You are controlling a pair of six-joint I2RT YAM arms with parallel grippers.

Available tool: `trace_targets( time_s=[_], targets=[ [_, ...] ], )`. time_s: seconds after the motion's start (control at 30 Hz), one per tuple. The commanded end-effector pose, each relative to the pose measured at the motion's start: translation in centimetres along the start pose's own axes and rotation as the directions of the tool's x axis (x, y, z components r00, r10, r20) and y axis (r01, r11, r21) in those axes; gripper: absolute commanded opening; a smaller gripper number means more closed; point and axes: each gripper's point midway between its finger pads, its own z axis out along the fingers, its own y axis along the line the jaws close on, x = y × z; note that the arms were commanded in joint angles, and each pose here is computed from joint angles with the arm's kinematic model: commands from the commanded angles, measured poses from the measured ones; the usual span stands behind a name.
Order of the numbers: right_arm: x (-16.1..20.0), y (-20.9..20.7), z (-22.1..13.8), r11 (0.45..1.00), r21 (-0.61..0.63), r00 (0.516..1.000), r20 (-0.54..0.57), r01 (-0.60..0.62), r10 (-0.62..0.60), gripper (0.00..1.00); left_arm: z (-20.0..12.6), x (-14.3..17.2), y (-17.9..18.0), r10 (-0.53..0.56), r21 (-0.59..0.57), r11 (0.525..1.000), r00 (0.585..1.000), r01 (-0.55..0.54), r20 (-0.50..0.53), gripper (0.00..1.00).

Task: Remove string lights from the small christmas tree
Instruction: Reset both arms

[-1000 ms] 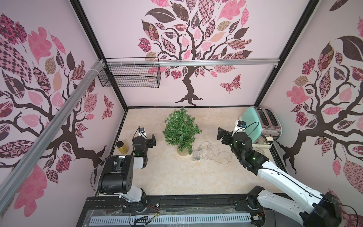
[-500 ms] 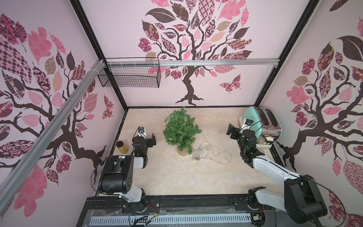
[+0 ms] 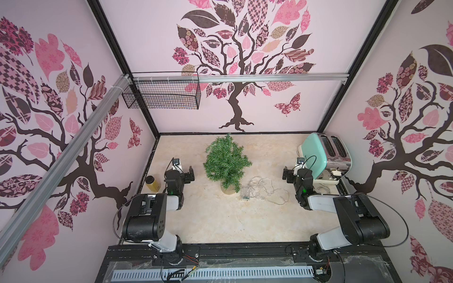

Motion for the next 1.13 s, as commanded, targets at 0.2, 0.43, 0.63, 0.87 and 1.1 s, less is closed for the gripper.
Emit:
trace_targets(
  time_s=[0.2,0.43,0.63,0.87,1.1],
  targets=[
    [-0.8,-0.1,0.9,0.992,-0.108,0.997,0.028,-0.064,0.067,1.00,-0.1,0.3,0.0,-0.017,0.018,1.000,1.000,0.017,0.001,0.98],
    [-0.2,-0.8,-0.4,0.992,-0.094,0.992,0.086,-0.080,0.088,1.00,-0.1,0.2,0.0,-0.015,0.015,1.000,1.000,0.015,0.001,0.98],
    [-0.4,-1.1,-0.6,0.993,-0.084,0.990,0.104,-0.085,0.094,1.00,-0.1,0.2,0.0,-0.012,0.014,1.000,1.000,0.012,0.001,0.98],
    [-0.3,-1.1,-0.7,0.993,-0.082,0.990,0.107,-0.084,0.092,1.00,0.1,0.3,-0.1,-0.001,0.005,1.000,1.000,0.001,-0.005,0.98],
    [-0.3,-1.1,-0.7,0.993,-0.081,0.990,0.106,-0.084,0.092,1.00,-0.1,0.3,-0.1,-0.003,0.004,1.000,1.000,0.003,-0.004,0.98]
  ],
)
